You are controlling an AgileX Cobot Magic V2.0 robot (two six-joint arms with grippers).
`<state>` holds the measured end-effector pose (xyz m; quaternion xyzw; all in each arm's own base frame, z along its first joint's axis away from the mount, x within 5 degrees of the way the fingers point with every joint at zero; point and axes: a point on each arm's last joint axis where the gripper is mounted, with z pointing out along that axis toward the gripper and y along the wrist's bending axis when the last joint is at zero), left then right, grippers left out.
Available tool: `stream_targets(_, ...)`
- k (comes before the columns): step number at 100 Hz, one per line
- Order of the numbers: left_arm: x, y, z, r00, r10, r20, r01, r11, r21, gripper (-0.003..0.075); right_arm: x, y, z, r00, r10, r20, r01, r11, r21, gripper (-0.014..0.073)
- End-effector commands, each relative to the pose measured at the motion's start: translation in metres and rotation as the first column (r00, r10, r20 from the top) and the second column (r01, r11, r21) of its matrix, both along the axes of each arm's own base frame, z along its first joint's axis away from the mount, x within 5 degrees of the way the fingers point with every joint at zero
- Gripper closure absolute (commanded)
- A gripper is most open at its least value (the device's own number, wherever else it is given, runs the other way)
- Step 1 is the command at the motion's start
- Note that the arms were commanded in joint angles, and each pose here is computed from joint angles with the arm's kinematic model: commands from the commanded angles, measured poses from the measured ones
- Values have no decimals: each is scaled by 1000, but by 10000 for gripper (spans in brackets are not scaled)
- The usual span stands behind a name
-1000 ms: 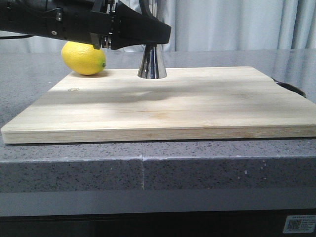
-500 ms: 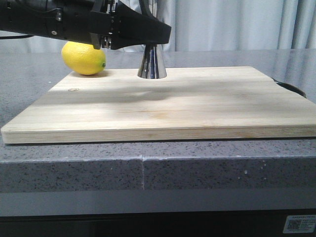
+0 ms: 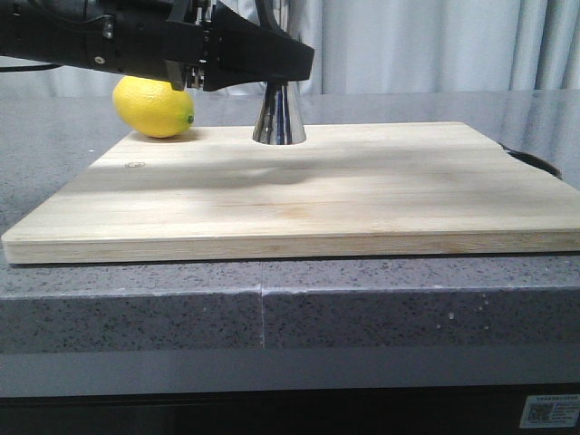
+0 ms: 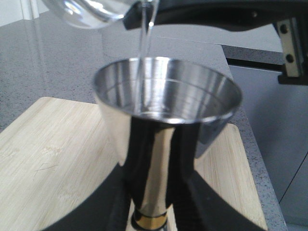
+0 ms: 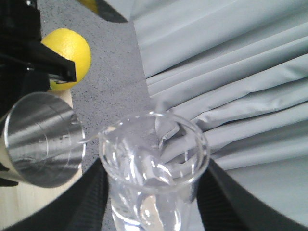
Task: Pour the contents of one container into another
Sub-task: 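Tilt the beaker further with the right gripper to start pouring, then hold the beaker tilted with the right gripper, pouring liquid into the jigger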
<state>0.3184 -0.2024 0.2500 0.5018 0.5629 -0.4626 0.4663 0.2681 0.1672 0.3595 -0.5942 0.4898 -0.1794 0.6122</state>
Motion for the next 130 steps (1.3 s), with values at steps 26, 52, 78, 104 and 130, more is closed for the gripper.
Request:
stream_targets(26,-10,-3,35,998,-47,47,52,990,-130,554,-9,-2,26,995,39,93,-41,999,24,337)
stream_targets(52,-10,-3,35,998,-47,47,52,990,-130,554,-9,-2,26,994,43,102,-44,999,7,337)
stream_targets(78,-10,-3,35,998,-47,47,52,990,-130,554,-9,-2,26,993,46,109,-46,999,-6,337)
stream_targets(104,-10,-3,35,998,-47,47,52,990,-130,554,-9,-2,26,992,51,119,-48,999,-24,337)
stream_targets(130,-10,-3,35,998,-47,47,52,990,-130,554,-9,-2,26,990,56,129,-51,998,-44,337)
